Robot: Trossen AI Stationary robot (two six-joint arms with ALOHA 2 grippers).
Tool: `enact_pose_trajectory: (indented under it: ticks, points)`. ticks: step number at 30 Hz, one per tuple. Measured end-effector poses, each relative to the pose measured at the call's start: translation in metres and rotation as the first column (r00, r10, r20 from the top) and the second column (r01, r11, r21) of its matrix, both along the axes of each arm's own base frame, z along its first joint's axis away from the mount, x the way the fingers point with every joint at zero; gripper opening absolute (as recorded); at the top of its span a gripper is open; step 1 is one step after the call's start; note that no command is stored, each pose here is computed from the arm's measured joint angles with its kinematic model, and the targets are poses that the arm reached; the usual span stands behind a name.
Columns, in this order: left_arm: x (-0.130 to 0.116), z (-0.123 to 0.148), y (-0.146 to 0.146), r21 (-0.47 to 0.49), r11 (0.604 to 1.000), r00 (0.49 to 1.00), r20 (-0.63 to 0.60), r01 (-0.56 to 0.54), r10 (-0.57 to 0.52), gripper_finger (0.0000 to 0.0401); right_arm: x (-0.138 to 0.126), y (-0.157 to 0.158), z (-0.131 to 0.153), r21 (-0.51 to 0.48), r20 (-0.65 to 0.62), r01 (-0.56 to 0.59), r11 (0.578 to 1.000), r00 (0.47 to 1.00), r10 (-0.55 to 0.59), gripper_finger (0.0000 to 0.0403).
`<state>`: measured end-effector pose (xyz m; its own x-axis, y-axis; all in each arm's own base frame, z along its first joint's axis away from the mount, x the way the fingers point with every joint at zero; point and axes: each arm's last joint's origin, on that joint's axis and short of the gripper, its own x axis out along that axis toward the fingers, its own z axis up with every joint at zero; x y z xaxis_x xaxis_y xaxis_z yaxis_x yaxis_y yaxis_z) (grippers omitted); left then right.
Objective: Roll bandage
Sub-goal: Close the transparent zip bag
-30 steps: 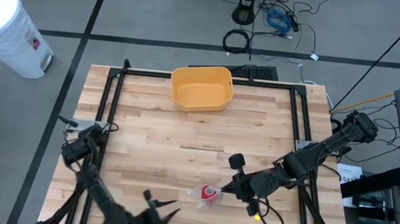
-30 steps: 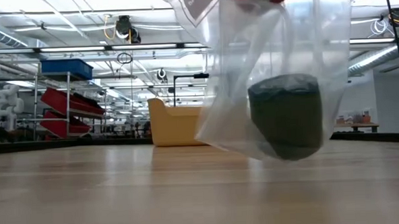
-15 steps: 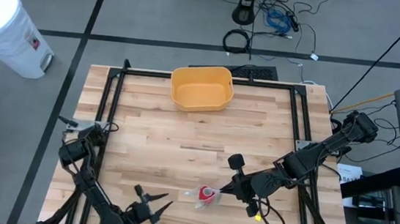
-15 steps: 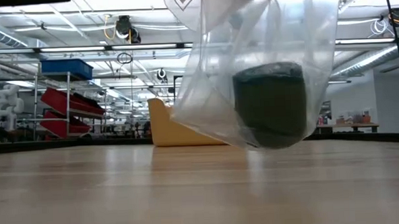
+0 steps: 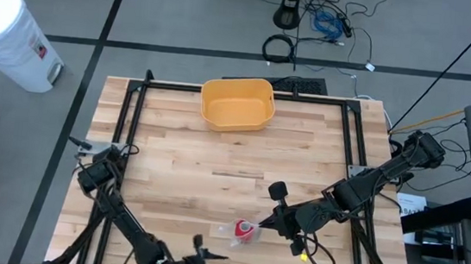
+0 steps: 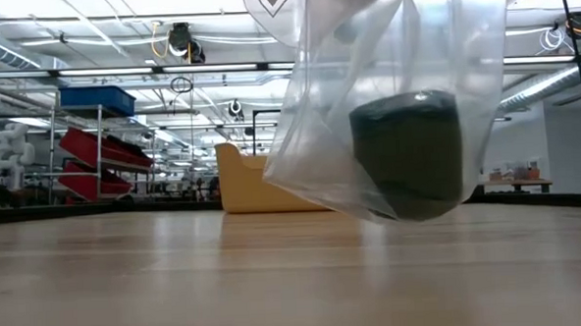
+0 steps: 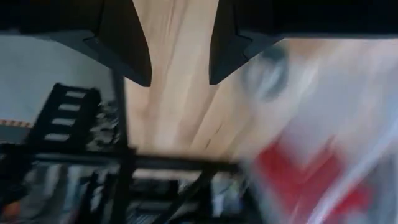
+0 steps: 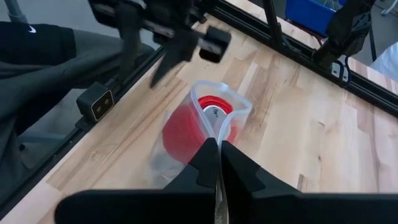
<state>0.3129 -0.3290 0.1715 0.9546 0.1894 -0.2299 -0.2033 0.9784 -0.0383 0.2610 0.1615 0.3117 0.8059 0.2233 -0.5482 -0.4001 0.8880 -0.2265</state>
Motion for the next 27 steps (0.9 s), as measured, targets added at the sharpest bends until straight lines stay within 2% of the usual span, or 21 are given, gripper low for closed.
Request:
enact_pose_trajectory:
  ticks: [4,6,8,10,12,14,16,18,22,24,27]
  points:
    - [0.009,0.022,-0.004,0.155,0.98,0.984,0.103,0.129,-0.145,0.0167,0.0,0.0,0.0,-0.001,-0.003,-0.001,1.0,1.0,0.001,0.0]
    - [0.01,0.036,-0.008,0.242,0.942,0.943,0.182,0.231,-0.278,0.0167,0.0,-0.001,-0.001,-0.006,-0.007,0.002,1.0,1.0,-0.002,0.0]
    - [0.009,0.049,-0.009,0.285,0.929,0.909,0.273,0.237,-0.316,0.0167,0.0,-0.001,-0.001,-0.014,-0.005,-0.002,1.0,1.0,0.002,0.0]
    - [0.009,0.057,-0.006,0.336,0.926,0.914,0.297,0.17,-0.276,0.0167,0.0,0.0,-0.001,-0.015,-0.002,-0.003,1.0,1.0,0.003,0.0]
    - [0.009,0.059,0.0,0.399,0.916,0.958,0.246,0.042,-0.151,0.0167,0.0,0.0,0.0,-0.011,-0.003,-0.002,1.0,1.0,0.001,0.0]
    - [0.005,0.06,0.004,0.466,0.88,0.984,0.178,-0.093,0.01,0.0167,-0.001,0.001,-0.001,-0.004,-0.006,-0.004,1.0,1.0,0.004,0.0]
    - [-0.006,0.059,0.006,0.527,0.835,0.986,0.133,-0.158,0.103,0.0167,-0.002,0.002,-0.001,-0.004,-0.011,-0.008,1.0,1.0,0.008,0.0]
    - [-0.02,0.058,0.012,0.528,0.838,0.988,0.129,-0.142,0.086,0.0167,-0.003,0.003,-0.001,-0.011,-0.011,-0.017,1.0,1.0,0.017,0.0]
    - [-0.032,0.057,0.041,0.354,0.935,0.966,0.228,0.037,-0.124,0.0167,-0.003,0.003,-0.001,-0.019,-0.009,-0.021,1.0,1.0,0.021,0.0]
    - [-0.031,0.048,0.059,0.32,0.943,0.953,0.247,0.091,-0.176,0.0166,-0.003,0.003,-0.001,-0.019,-0.009,-0.021,1.0,1.0,0.021,0.0]
    - [-0.036,0.036,0.085,0.325,0.942,0.96,0.228,0.08,-0.16,0.0166,-0.002,0.003,-0.001,-0.015,-0.003,-0.021,1.0,1.0,0.021,0.0]
